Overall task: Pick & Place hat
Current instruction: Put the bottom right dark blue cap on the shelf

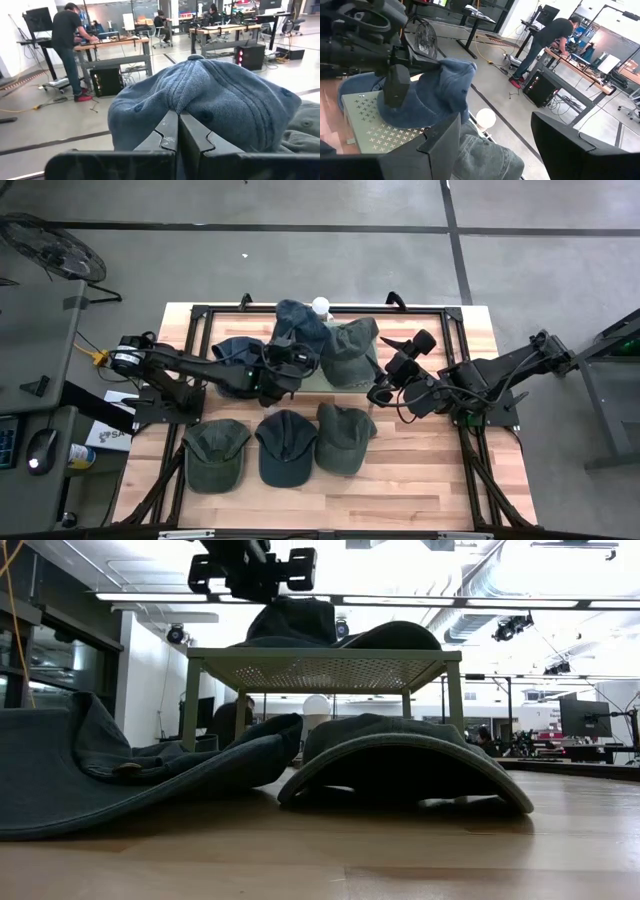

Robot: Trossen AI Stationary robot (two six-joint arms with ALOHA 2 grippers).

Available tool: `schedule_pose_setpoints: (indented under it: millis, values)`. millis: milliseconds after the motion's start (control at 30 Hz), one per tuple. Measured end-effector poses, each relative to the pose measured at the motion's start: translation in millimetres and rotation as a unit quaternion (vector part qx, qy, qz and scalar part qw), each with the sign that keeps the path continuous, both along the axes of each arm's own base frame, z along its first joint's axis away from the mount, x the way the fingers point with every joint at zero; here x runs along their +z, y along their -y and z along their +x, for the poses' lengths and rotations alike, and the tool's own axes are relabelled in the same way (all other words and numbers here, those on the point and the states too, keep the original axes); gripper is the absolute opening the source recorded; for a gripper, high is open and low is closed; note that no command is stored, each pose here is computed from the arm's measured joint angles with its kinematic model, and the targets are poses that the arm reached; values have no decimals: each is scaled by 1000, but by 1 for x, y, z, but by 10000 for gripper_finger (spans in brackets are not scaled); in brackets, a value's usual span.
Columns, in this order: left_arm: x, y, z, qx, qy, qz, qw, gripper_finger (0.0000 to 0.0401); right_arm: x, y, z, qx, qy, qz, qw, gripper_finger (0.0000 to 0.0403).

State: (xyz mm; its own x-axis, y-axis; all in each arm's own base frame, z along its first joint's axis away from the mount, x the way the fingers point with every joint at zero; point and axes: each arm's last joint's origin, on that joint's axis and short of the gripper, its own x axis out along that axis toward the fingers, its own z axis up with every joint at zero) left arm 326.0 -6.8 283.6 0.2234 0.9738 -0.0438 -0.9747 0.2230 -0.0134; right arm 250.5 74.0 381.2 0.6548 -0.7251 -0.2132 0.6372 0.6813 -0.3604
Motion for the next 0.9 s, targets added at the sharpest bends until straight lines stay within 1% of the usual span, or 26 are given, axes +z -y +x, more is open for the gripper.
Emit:
schedule_pose_setpoints:
  millis: [433, 567, 700, 833, 900]
  values:
    - [-14, -7, 9, -24, -3, -18, 1000, 0, -3, 0, -1, 14, -13, 12, 1000, 236]
    - [-11, -6, 10, -38, 7, -24, 999, 0, -6, 1, -2, 12, -21, 16, 1000, 237]
    - [-7, -3, 11, -46, 8, -17, 999, 0, -6, 1, -2, 11, -22, 15, 1000, 236]
    - [-3, 6, 12, -53, 10, -10, 998, 0, -6, 1, -2, 11, -22, 15, 1000, 237]
    - [1, 12, 12, -47, 4, -3, 999, 0, -6, 1, -2, 11, -22, 15, 1000, 238]
